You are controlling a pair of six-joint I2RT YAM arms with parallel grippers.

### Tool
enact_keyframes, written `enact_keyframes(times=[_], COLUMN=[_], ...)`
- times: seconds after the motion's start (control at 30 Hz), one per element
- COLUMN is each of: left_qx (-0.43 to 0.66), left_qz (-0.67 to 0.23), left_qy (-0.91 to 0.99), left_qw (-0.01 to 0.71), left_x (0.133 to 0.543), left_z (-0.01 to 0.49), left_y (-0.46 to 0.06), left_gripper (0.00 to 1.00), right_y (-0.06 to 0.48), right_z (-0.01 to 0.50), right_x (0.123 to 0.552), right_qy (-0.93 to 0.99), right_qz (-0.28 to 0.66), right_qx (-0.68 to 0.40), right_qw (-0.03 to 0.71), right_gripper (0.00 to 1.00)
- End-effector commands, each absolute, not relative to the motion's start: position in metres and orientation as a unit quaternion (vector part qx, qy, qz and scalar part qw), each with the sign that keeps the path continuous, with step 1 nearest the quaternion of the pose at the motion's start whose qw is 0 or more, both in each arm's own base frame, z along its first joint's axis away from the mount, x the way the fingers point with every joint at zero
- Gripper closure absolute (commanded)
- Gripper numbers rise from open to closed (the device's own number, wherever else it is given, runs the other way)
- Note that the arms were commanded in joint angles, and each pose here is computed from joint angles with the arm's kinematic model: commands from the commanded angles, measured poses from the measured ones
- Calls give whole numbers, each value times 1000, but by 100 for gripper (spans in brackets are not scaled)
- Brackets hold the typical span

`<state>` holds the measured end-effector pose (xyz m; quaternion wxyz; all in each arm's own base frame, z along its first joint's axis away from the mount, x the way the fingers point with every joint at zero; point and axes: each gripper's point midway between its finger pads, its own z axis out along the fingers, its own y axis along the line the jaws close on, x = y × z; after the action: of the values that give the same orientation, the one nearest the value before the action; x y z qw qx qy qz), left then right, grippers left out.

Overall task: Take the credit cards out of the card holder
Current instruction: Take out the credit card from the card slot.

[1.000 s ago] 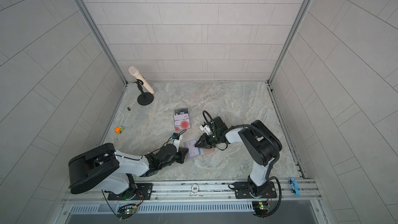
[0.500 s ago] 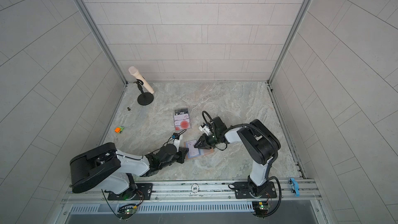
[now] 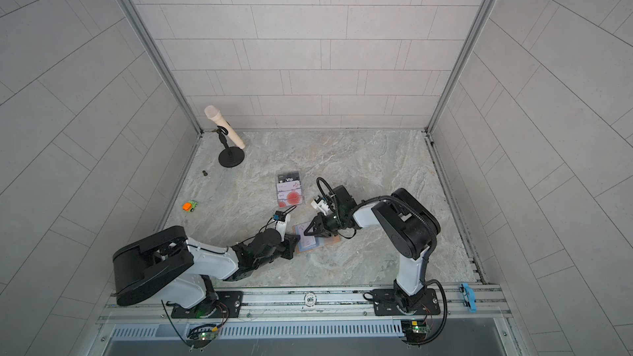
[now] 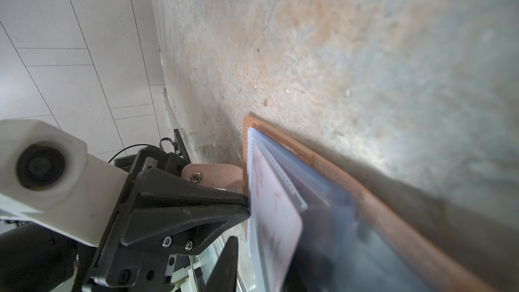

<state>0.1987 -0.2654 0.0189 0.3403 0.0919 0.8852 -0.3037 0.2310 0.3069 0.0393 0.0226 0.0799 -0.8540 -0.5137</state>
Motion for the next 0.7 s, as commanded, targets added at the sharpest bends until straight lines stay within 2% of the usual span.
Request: enact_keyframes(times=[0.0, 0.67], left_qx=[113, 119], left_qz=[-235, -222], left_qy=[929, 933], left_qw=[264, 259], left_x=[171, 170], left_z=[-30, -34], left_y=[-236, -233], left_gripper=[89, 89], right_y=[317, 293], right_z=[49, 55], right_x=[230, 236], right_qy=[-839, -837], right_qz=[-535, -542], right_qx=[94, 78], right_qw=[19, 4], right_gripper=[78, 82])
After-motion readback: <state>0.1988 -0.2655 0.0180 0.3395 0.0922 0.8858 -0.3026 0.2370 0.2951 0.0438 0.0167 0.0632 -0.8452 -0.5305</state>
